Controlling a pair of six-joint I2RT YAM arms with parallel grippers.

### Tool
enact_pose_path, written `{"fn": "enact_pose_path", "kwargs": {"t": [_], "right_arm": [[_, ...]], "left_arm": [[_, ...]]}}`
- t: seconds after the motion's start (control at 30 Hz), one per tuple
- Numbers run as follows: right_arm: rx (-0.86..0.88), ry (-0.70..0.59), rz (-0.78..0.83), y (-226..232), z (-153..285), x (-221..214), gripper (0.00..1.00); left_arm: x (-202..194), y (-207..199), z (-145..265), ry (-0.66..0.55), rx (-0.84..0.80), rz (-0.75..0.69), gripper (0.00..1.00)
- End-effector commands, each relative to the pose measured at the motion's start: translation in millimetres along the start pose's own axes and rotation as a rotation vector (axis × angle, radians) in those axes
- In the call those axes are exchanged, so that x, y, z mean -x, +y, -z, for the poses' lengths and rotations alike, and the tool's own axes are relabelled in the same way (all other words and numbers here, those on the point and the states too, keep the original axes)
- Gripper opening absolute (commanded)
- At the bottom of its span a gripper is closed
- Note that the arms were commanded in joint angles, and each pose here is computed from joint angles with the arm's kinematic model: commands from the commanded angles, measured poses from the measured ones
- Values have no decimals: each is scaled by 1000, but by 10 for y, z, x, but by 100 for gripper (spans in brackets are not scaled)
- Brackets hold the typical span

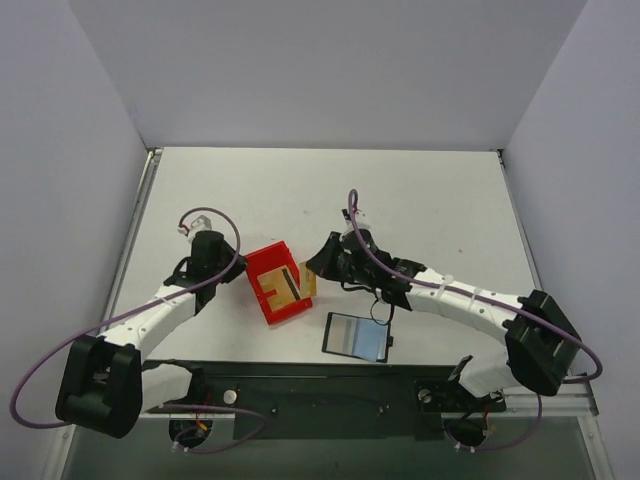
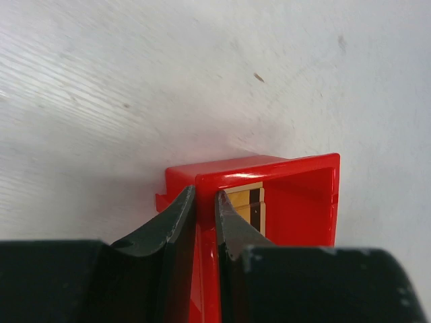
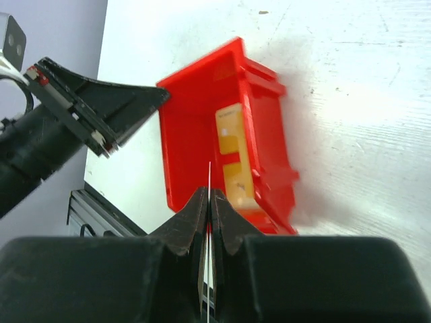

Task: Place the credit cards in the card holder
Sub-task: Move the storage box to the center of the board.

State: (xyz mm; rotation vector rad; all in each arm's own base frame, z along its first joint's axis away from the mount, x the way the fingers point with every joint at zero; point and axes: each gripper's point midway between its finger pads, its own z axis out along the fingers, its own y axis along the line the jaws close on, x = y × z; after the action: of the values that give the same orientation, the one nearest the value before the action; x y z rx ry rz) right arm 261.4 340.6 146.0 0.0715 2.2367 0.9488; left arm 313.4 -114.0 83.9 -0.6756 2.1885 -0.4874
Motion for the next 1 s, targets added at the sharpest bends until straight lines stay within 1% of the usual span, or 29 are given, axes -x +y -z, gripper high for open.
{"fn": "enact_pose_path", "kwargs": {"t": [0.0,0.1,0.23,0.27,0.3,0.33,0.37,0.4,0.43,0.47,0.53,0.6,0.63,0.67,0.7,0.8,0.83,0.87,0.97], "right_arm": [[-6,-77,33,-120,221,215,0],[-35,-100,33,-265,327,315,0],[-44,-126,51,-413,483,428,0],[-30,-128,54,-422,524,467,0],[-20,-124,68,-436,549,471,0],[-1,-127,69,-438,593,519,0],[32,-103,76,-412,610,488,0],[44,-110,68,-434,646,547,0],[75,-89,66,-403,668,519,0],[72,-95,52,-446,681,570,0],[81,-80,11,-475,701,597,0],[26,-75,-88,-612,704,637,0],[-63,-71,-198,-762,718,622,0],[-115,-86,-277,-878,730,666,0],[-142,-94,-404,-946,742,681,0],[-116,-138,-643,-909,752,743,0],[-72,-173,-680,-859,772,801,0],[-59,-187,-761,-855,777,816,0],[-42,-216,-866,-864,831,869,0]], "left_arm": [[414,277,-68,-107,76,71,0],[562,478,-101,-137,120,123,0],[648,639,-151,-142,162,159,0],[737,591,-160,-169,138,165,8],[759,580,-163,-172,130,169,15],[779,567,-159,-176,125,170,31],[795,535,-150,-181,110,171,38],[801,514,-143,-182,100,174,50],[820,468,-124,-187,80,173,55],[845,442,-110,-191,74,173,64],[895,384,-65,-199,61,166,73],[941,319,-2,-206,44,160,77],[981,272,43,-216,28,157,78],[1024,220,78,-229,13,152,79],[999,224,136,-218,22,147,79],[1058,100,269,-241,-13,136,79],[1089,48,326,-250,-28,130,79],[1079,13,349,-247,-35,124,79],[1091,-133,468,-250,-76,101,79]]}}
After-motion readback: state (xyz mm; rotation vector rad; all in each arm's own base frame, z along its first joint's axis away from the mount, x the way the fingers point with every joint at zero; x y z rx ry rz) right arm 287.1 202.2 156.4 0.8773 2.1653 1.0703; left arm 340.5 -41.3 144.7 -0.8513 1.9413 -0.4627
